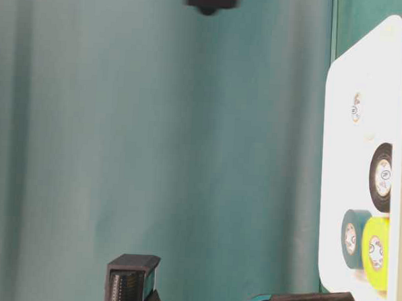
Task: Put the tape alternately from left to right into the white case.
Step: 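Lift the orange-red roll and carry it into the tray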
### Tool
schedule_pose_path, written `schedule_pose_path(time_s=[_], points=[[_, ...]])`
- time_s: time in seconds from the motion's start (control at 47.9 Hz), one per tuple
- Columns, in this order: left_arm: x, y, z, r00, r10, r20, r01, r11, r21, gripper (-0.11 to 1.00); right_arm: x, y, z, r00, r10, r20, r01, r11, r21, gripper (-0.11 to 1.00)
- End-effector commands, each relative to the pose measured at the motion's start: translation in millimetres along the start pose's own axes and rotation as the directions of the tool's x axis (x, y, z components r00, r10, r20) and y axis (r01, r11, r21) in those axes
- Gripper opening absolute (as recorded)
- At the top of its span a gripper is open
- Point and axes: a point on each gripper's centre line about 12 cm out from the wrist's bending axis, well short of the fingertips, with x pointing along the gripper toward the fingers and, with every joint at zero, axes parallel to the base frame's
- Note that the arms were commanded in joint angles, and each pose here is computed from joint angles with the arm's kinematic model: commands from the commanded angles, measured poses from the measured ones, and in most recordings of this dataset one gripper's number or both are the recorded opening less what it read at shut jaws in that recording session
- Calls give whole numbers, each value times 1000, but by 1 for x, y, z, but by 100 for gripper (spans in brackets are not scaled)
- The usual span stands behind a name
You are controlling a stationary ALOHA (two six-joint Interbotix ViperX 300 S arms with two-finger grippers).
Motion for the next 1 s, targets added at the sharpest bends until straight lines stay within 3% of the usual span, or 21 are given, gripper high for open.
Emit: schedule_pose_path(time_s=[0.0, 0.418, 0.71, 0.982], points=[[-4, -1, 5, 1000, -3, 24, 3, 1000, 1, 99, -17, 5, 25, 997, 17, 81, -18, 1000, 7, 1], [-4, -1, 5, 1000, -3, 24, 3, 1000, 1, 99, -28, -9, 38, 995, -58, 81, 54, 998, 45, 1], [-3, -1, 3, 1000, -3, 18, 3, 1000, 3, 99, -30, -45, 47, 987, -132, 94, 120, 985, 125, 1], [-3, -3, 2, 1000, -7, 18, 7, 1000, 6, 99, -33, -83, 52, 973, -211, 97, 188, 960, 208, 1]])
